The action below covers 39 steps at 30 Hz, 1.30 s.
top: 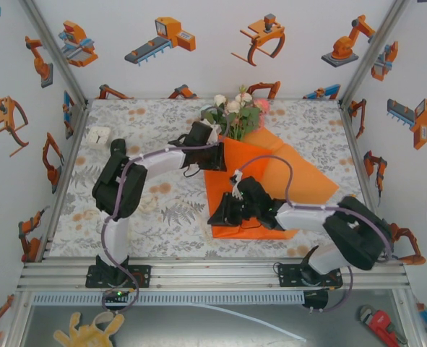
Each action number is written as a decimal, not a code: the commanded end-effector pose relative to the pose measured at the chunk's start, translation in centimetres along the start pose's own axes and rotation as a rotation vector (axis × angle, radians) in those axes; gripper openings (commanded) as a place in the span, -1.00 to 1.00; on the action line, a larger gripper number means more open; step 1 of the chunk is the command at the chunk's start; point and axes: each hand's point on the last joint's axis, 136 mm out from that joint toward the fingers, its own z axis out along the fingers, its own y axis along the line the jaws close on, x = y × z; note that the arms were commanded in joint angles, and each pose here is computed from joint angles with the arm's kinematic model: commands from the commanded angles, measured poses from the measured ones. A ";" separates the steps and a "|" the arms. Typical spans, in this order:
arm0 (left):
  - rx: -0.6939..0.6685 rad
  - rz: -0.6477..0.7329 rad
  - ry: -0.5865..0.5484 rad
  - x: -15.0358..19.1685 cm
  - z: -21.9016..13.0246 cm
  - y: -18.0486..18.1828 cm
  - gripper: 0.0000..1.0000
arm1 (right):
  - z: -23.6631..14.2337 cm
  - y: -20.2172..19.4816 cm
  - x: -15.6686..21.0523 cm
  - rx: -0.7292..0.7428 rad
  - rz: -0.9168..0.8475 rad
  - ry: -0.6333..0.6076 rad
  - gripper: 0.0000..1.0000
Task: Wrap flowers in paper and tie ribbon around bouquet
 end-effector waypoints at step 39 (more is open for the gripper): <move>0.045 0.279 -0.279 8.1 -19.2 -6.7 0.81 | -29.9 -33.5 -17.0 0.803 0.675 -0.473 0.33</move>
